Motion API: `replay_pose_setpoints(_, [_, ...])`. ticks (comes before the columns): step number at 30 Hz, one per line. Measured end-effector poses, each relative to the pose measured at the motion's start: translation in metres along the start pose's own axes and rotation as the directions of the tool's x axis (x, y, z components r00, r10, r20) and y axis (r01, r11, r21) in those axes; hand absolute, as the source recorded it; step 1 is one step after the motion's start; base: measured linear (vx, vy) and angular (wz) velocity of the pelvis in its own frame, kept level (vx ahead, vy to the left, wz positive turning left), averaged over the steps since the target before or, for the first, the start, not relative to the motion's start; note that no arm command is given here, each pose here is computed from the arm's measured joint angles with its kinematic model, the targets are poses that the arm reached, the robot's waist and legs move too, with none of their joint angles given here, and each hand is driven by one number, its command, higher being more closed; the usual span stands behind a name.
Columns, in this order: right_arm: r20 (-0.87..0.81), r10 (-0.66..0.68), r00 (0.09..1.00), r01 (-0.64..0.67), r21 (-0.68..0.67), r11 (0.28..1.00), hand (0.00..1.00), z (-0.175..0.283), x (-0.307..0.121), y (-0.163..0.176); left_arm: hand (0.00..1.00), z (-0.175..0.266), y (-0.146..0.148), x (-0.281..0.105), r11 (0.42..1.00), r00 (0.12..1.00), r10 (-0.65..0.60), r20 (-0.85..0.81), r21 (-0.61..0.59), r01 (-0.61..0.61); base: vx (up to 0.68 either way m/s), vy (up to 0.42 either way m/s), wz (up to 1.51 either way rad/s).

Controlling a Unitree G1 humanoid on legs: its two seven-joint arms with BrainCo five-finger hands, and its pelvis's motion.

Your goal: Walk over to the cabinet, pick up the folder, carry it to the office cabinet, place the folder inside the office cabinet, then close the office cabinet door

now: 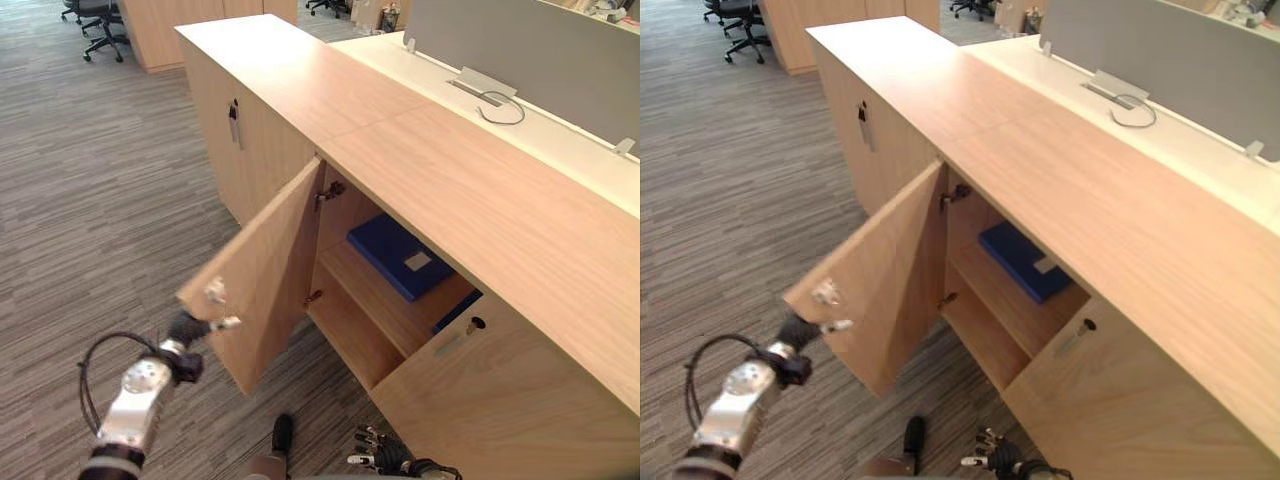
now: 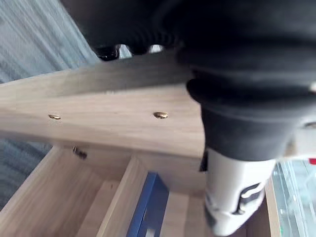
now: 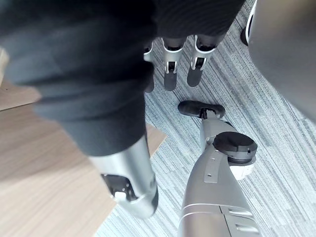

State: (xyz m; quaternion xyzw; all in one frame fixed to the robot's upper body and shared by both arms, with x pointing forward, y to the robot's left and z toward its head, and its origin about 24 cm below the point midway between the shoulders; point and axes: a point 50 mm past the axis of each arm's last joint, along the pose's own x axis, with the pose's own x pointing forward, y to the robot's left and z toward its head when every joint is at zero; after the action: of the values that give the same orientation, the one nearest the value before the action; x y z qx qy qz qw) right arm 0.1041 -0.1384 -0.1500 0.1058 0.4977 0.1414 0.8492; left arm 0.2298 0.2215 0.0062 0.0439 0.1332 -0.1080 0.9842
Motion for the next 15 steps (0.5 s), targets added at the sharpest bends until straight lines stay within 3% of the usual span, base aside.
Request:
replay_pose_setpoints(3, [-0.005,0.013,1.0,-0.013,-0.027,1.0,0.0,0.003,0.003,0.002,0.0,-0.006,-0.037,-0.005,0.989,0.989,-0.147,-0.001,-0.019,0.147,-0.01,-0.006,-0.06])
replay_pose_setpoints(8, [-0.003,0.048,0.999,-0.048,-0.075,0.996,0.0,0.007,0.006,0.011,0.0,-0.008,-0.09,-0.007,0.918,0.935,-0.35,0.065,-0.177,0.356,0.03,-0.038,-0.06])
replay_pose_setpoints(15, [0.011,0.084,0.996,-0.082,-0.136,0.987,0.0,0.02,0.011,0.016,0.0,-0.01,-0.102,-0.011,0.89,0.916,-0.392,0.084,-0.218,0.401,0.07,-0.067,-0.05])
